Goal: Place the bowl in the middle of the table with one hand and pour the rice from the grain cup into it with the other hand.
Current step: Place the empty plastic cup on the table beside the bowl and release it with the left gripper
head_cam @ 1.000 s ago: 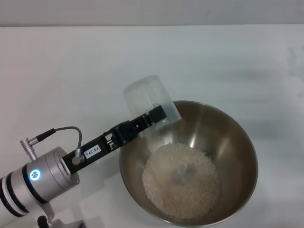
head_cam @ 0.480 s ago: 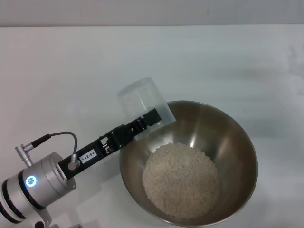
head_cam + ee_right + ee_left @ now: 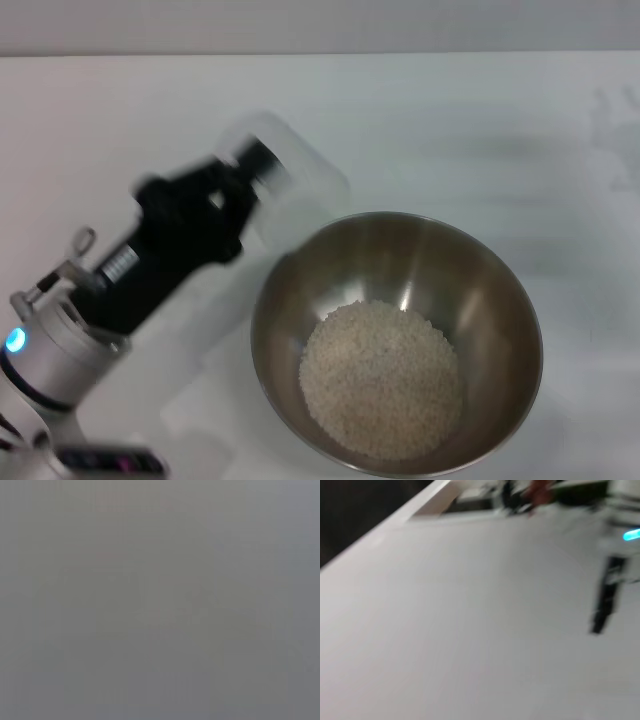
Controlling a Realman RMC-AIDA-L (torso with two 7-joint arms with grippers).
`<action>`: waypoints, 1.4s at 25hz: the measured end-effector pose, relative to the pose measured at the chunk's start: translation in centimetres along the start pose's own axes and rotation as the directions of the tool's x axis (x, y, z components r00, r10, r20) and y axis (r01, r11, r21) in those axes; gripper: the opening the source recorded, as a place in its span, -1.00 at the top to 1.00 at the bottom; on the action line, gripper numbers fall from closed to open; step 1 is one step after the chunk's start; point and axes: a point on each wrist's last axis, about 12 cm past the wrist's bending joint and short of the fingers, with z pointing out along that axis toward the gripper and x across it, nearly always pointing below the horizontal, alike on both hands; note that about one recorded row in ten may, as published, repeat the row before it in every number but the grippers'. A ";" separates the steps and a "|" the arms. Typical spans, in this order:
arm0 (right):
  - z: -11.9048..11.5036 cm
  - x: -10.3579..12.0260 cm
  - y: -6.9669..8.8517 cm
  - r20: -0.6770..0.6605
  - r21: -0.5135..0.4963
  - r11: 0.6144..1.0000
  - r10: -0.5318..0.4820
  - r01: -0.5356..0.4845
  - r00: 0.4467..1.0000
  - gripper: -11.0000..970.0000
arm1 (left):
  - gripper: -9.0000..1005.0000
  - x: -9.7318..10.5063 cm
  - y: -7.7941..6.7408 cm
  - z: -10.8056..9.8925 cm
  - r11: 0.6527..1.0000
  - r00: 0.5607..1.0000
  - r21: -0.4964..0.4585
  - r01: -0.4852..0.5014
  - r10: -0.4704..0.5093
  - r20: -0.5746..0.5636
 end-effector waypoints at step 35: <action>2.2 -1.4 -0.5 0.026 -0.047 0.994 0.095 -0.094 0.995 0.24 | 0.72 6.7 -4.3 -0.7 0.533 0.237 -0.407 0.741 -0.776 -0.584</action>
